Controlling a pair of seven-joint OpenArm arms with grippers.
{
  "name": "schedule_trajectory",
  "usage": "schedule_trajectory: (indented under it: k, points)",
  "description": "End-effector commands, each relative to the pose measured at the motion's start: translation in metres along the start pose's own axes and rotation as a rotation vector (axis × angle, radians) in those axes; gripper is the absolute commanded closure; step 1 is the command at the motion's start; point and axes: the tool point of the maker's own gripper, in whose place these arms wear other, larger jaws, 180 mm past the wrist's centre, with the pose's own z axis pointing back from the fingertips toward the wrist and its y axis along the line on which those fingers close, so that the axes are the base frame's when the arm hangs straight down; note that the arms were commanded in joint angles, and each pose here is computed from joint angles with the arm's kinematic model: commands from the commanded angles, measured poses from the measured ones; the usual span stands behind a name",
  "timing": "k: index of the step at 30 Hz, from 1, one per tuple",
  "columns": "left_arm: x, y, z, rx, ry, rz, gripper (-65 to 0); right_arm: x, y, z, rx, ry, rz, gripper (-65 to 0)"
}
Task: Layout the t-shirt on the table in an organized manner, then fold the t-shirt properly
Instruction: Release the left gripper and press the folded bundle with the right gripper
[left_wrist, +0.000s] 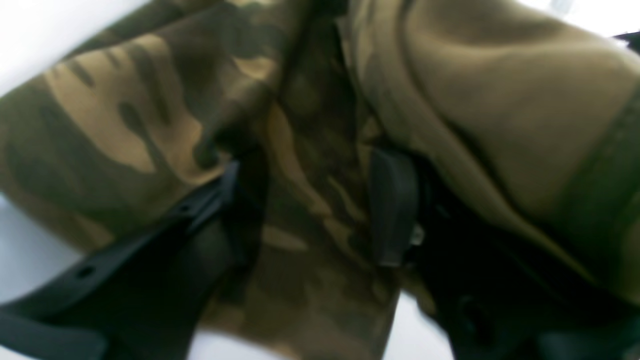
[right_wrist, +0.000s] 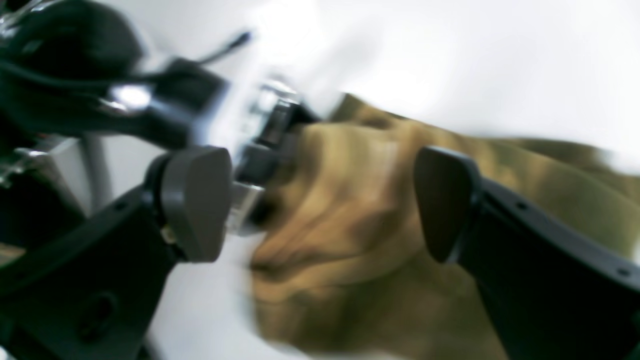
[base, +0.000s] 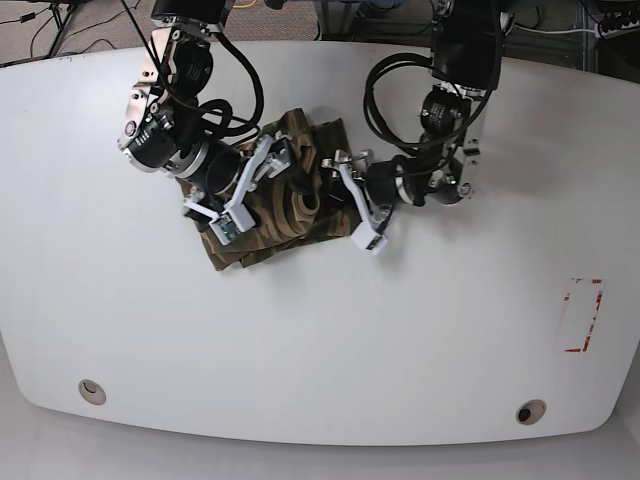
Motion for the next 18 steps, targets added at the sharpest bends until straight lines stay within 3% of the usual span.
schedule_trajectory:
  k: [1,8,18]
  points:
    - [0.027,0.002,0.022,0.004,-0.079,-0.035,-33.6,0.007,-0.009,0.007,-0.031,-0.023,0.007,-53.3]
    - [0.069,-0.007,0.072,-0.054,-0.224,-0.089,-33.2,0.005,-0.019,0.011,-0.061,-0.025,-0.009,-53.3]
    - [0.111,0.048,0.203,0.067,-0.409,-0.182,-33.2,0.005,-0.018,0.011,-0.058,-0.026,-0.011,-53.3]
